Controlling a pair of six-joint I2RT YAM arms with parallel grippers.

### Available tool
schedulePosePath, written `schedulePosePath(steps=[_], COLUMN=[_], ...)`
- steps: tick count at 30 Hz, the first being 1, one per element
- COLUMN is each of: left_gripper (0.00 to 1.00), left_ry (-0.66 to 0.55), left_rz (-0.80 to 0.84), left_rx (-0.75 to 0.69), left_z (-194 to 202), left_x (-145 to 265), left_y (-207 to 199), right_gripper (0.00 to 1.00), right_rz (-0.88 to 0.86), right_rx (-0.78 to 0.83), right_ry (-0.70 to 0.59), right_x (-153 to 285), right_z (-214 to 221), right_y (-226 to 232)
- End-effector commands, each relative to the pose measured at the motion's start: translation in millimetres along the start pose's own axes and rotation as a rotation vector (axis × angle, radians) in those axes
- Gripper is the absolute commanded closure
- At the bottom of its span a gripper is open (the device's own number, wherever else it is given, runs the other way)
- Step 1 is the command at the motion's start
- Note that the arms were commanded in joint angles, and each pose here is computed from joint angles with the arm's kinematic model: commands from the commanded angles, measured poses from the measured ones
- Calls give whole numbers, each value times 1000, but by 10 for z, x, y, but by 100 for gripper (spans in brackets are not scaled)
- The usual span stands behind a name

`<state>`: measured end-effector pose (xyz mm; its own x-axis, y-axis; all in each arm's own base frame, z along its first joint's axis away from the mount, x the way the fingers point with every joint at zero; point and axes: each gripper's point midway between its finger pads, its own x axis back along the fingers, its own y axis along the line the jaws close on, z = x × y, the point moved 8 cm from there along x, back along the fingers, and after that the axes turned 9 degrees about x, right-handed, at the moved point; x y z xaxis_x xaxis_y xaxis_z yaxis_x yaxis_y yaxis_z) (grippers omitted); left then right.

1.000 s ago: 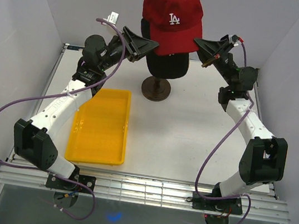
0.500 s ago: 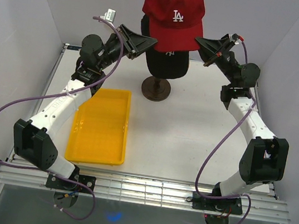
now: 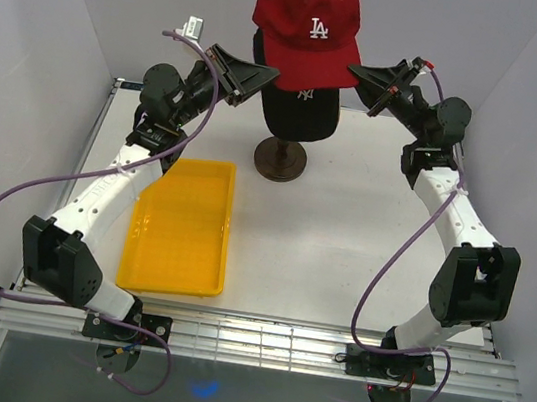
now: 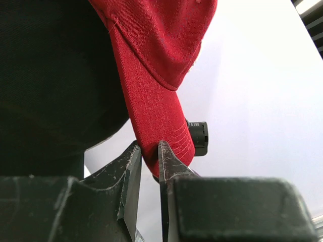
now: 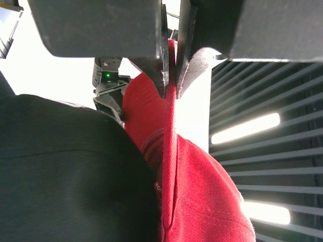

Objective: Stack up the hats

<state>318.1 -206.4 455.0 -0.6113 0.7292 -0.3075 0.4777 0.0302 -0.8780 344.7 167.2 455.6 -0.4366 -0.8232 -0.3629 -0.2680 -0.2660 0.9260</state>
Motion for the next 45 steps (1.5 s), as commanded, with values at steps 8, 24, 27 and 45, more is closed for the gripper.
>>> schedulePosePath(steps=[8, 24, 27, 45], left_gripper=[100, 100, 100, 100], left_ry=[59, 99, 93, 32], left_rz=[118, 27, 13, -226], left_rx=[-51, -15, -13, 91], left_z=[174, 308, 303, 316], left_x=[191, 250, 249, 297], left_y=[-326, 64, 99, 525], right_gripper=[92, 92, 92, 92], right_rz=[128, 201, 211, 294], right_rx=[47, 50, 39, 23], right_ry=[166, 148, 144, 120], right_x=[-81, 55, 112, 326], right_z=[93, 67, 81, 71], right_y=[-288, -624, -717, -1113])
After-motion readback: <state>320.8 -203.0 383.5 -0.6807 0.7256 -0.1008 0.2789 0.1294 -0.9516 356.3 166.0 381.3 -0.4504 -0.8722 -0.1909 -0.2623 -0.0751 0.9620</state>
